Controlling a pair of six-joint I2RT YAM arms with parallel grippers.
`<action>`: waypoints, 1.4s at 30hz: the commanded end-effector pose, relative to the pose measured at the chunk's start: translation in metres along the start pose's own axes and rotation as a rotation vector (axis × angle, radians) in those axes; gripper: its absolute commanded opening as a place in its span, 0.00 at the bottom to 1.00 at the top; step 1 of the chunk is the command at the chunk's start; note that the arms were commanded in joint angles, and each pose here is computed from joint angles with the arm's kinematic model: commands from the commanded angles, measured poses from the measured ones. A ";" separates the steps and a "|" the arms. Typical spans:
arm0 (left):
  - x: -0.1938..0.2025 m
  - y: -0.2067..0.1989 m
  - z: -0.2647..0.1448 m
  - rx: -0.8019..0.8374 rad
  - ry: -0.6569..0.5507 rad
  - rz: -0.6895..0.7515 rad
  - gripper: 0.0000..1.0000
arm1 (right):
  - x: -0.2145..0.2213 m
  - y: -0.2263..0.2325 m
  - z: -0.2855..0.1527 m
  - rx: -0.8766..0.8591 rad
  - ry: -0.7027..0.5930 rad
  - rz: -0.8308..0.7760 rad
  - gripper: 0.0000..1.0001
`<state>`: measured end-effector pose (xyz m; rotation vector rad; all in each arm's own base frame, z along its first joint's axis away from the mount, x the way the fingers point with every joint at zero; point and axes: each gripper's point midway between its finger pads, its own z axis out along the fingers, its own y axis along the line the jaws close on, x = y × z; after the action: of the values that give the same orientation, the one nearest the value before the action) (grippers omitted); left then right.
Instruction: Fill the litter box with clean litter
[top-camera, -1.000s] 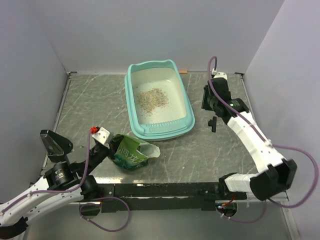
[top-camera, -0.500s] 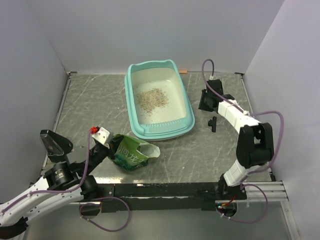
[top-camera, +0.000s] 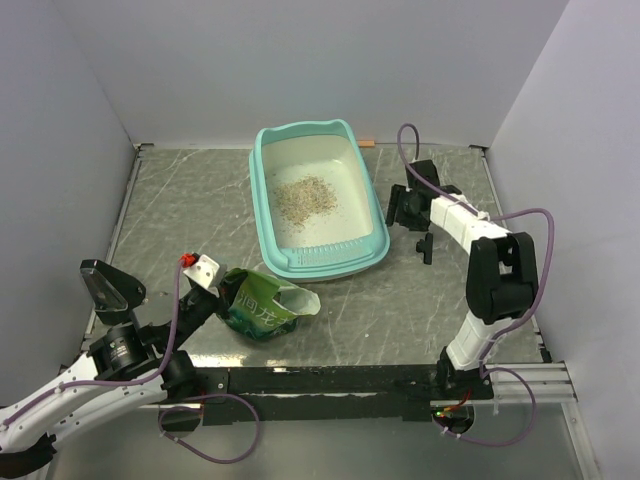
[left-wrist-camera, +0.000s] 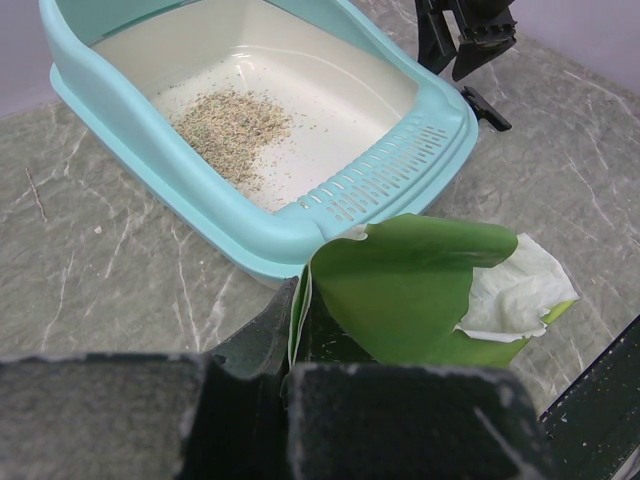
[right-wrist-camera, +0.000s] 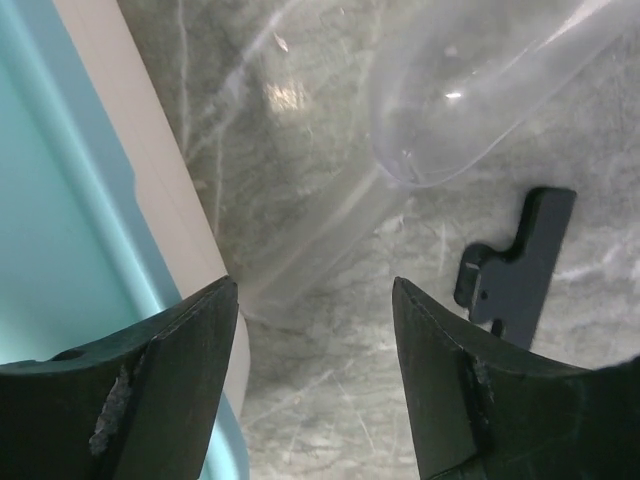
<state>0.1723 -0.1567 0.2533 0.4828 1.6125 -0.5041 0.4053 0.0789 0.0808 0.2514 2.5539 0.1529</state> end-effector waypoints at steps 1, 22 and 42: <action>-0.034 0.004 -0.006 -0.017 -0.106 -0.062 0.01 | -0.031 -0.003 -0.052 0.021 -0.104 -0.011 0.71; -0.039 0.002 -0.009 0.001 -0.125 -0.072 0.01 | 0.031 -0.072 -0.047 0.324 0.073 -0.116 0.58; -0.040 0.004 -0.010 -0.005 -0.130 -0.073 0.01 | 0.029 -0.078 -0.007 0.446 0.147 -0.169 0.54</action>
<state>0.1703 -0.1538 0.2542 0.4799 1.6074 -0.5085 0.3526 0.0110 0.0532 0.1943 2.7457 -0.4377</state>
